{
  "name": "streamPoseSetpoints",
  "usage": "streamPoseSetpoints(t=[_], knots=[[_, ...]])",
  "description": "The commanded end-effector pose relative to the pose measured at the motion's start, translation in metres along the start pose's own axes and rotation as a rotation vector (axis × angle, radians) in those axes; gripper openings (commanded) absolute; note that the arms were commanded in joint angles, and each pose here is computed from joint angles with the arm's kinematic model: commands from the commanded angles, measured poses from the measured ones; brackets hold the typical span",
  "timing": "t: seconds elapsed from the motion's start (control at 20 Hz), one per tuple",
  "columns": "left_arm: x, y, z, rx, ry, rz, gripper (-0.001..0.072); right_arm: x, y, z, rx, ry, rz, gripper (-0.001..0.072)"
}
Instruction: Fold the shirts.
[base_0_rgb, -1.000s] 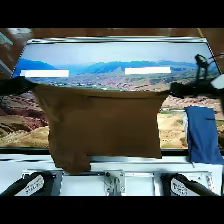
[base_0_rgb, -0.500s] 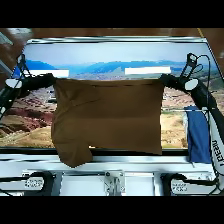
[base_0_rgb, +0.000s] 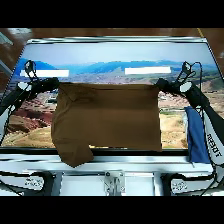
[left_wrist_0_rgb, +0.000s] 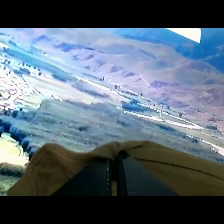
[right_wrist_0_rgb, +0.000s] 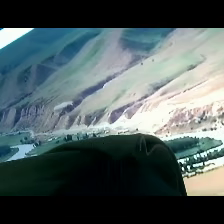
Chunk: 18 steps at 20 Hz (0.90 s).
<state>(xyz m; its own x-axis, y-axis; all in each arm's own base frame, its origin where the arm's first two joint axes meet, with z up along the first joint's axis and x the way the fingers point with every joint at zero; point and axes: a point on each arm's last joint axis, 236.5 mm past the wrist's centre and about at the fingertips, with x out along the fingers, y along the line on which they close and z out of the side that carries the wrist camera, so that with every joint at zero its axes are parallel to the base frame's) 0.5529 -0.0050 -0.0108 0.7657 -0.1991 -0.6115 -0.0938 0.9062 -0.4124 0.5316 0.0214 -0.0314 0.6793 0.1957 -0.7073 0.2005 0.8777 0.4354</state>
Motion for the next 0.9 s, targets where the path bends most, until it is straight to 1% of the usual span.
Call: streamPoseSetpoints(t=[0.0, 0.15, 0.35, 0.55, 0.65, 0.85], knots=[[-0.003, -0.009, -0.025, 0.114, 0.126, -0.043, 0.0037, -0.001, 0.002, -0.038, 0.042, 0.158, 0.008, 0.0074], [-0.022, -0.003, -0.076, 0.249, 0.389, -0.052, 0.0036, -0.011, -0.003, -0.069, 0.016, 0.297, -0.016, 0.0073], [-0.052, 0.025, -0.123, 0.283, 0.64, 0.027, 0.0037, -0.025, -0.014, -0.095, 0.022, 0.419, -0.071, 0.0073], [-0.066, 0.033, -0.139, 0.297, 0.737, 0.047, 0.0037, -0.029, -0.023, -0.094, 0.014, 0.42, -0.113, 0.0073], [-0.069, 0.044, -0.14, 0.3, 0.751, 0.093, 0.0037, -0.031, -0.029, -0.092, 0.013, 0.414, -0.142, 0.0073], [-0.066, 0.045, -0.139, 0.289, 0.741, 0.101, 0.0037, -0.031, -0.034, -0.091, 0.009, 0.409, -0.16, 0.0073]])
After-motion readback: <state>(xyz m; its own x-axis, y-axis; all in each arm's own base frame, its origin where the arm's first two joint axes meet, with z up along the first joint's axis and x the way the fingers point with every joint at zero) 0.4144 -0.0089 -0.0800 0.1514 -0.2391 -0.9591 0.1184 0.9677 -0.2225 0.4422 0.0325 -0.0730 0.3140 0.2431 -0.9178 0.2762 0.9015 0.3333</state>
